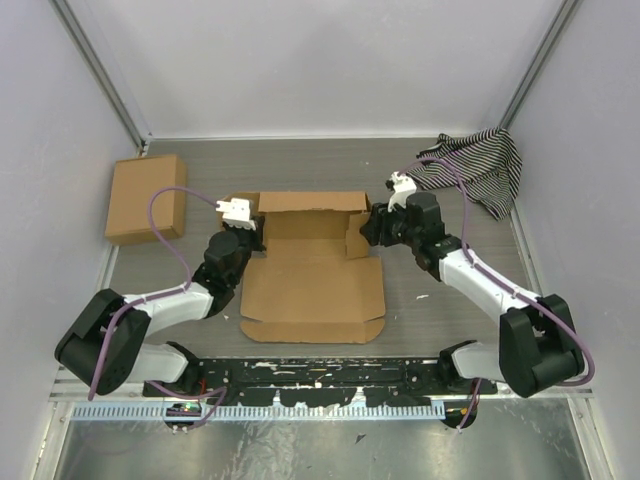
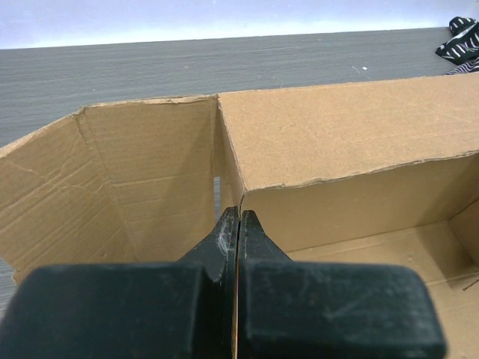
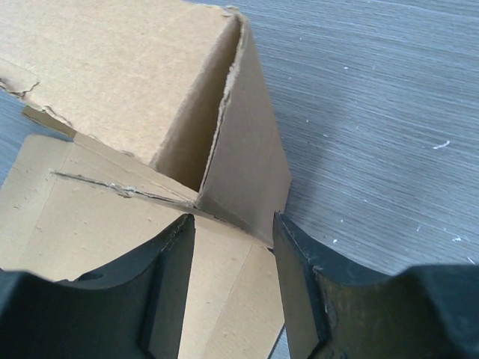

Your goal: Fold the paper box

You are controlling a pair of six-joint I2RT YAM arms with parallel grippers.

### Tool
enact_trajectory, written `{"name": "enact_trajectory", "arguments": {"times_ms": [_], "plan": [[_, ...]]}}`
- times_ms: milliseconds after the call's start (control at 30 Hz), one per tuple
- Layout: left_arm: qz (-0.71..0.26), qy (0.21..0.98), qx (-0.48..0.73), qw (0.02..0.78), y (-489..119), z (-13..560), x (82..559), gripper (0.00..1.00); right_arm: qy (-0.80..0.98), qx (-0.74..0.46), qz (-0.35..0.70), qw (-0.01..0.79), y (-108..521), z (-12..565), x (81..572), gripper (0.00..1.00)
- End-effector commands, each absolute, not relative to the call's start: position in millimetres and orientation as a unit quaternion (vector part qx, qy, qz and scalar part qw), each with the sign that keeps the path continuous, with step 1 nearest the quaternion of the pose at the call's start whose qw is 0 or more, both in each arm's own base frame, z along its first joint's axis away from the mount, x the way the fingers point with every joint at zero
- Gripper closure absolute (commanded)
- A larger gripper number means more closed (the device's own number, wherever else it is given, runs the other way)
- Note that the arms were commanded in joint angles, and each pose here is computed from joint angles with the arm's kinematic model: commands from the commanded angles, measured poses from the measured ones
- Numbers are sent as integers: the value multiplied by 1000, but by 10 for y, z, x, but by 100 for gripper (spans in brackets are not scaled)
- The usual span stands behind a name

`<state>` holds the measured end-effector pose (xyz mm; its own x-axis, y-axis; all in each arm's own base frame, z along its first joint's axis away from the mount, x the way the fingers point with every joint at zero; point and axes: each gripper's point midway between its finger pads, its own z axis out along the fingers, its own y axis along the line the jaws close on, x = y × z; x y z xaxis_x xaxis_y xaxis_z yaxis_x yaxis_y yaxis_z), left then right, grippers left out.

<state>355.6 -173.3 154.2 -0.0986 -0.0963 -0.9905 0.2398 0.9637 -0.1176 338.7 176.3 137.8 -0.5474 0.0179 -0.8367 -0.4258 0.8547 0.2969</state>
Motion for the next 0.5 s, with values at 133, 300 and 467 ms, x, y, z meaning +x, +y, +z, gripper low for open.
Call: {"name": "enact_trajectory", "arguments": {"times_ms": [133, 300, 467], "plan": [[-140, 732, 55, 665, -1822, 1575, 3564, 100, 806, -154, 243, 517, 2046, 1677, 3577, 48], [-145, 731, 57, 664, -1850, 1605, 3565, 100, 811, -149, 224, 520, 2085, 1607, 3642, 48], [-150, 730, 61, 663, -1883, 1613, 3558, 100, 817, -115, 192, 531, 2046, 1536, 3729, 50]]}}
